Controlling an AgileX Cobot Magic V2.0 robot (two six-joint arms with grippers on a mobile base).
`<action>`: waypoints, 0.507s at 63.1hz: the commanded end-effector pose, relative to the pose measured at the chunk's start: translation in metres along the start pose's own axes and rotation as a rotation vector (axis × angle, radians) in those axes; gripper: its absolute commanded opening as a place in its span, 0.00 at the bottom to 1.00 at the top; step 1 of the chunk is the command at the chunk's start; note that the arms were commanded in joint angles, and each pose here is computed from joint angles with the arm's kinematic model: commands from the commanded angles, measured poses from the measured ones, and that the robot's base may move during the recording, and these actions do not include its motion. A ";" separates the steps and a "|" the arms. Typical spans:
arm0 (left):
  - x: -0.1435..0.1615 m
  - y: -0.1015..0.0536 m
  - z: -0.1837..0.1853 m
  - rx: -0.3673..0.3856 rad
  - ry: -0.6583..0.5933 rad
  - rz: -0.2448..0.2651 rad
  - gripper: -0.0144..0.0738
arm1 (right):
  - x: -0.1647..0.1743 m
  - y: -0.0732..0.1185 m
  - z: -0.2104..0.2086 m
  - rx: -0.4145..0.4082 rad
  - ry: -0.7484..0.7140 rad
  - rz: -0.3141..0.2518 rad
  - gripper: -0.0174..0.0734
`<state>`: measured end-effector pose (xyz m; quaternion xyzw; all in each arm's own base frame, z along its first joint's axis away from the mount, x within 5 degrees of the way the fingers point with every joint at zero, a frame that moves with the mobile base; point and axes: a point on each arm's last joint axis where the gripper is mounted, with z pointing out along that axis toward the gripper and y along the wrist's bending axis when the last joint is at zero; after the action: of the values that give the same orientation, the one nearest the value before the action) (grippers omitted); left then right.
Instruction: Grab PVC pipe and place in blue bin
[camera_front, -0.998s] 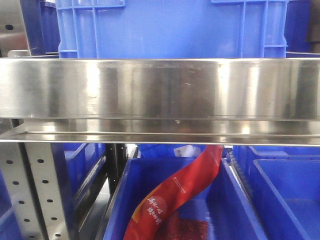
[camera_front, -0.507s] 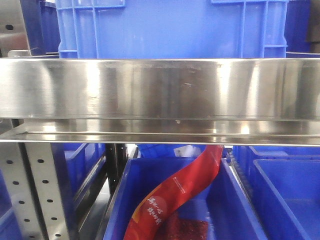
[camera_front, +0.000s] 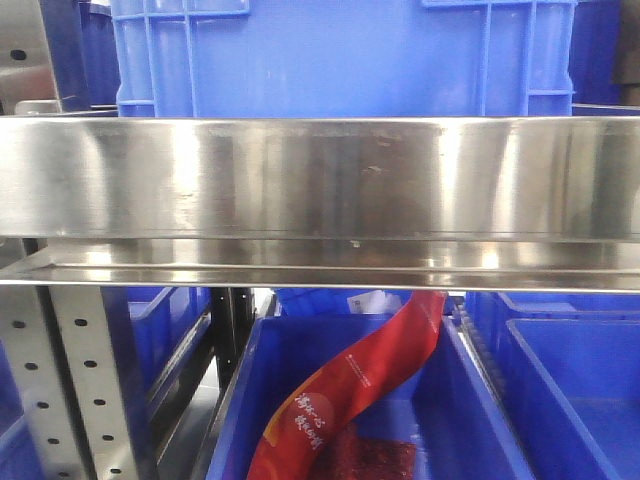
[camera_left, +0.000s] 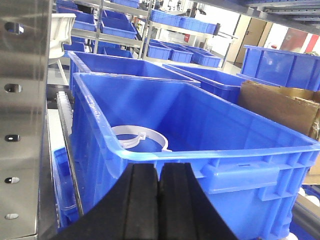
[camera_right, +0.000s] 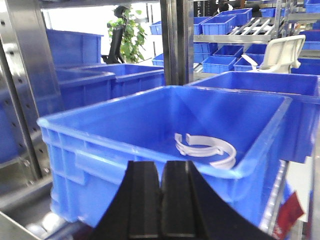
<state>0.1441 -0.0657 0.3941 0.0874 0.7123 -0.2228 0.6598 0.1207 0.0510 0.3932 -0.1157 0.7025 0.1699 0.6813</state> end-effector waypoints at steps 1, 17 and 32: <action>-0.002 -0.001 -0.001 0.004 -0.020 -0.013 0.04 | 0.009 -0.004 -0.009 0.028 -0.024 -0.076 0.01; -0.002 -0.001 -0.001 0.004 -0.020 -0.013 0.04 | 0.075 -0.028 -0.041 0.245 -0.067 -0.025 0.01; -0.002 -0.001 -0.001 0.004 -0.020 -0.013 0.04 | 0.157 -0.041 -0.065 0.417 -0.145 -0.041 0.01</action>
<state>0.1441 -0.0657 0.3943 0.0866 0.7117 -0.2235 0.6603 0.0761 0.0019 0.2522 0.0138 0.6955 0.0324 0.7176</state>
